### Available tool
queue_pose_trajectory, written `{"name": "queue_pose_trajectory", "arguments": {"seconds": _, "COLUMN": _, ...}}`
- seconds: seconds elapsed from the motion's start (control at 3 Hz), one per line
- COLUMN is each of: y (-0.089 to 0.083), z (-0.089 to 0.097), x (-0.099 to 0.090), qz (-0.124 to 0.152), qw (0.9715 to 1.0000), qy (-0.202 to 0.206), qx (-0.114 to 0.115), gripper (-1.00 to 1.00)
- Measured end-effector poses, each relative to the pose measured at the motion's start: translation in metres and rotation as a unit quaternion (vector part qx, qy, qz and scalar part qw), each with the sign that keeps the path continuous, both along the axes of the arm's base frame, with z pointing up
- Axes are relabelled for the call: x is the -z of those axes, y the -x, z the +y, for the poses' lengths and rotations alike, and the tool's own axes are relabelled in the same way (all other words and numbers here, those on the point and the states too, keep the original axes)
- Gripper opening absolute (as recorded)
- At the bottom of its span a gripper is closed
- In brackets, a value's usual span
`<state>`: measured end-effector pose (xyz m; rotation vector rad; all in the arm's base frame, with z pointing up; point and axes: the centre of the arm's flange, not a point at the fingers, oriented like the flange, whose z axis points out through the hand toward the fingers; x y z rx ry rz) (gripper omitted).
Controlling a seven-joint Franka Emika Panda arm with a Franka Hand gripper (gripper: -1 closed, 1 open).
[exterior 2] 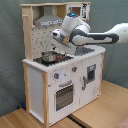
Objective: Play with the kitchen
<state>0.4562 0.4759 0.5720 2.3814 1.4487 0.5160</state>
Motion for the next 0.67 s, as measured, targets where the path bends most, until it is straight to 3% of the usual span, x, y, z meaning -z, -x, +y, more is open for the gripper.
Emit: {"name": "queue_pose_trajectory", "arguments": {"seconds": 0.67, "y": -0.0194, "z": 0.0071, "x": -0.0020, "qz": 0.017, "qw": 0.9997, "qy": 0.001, "qx": -0.020, "gripper": 1.00}}
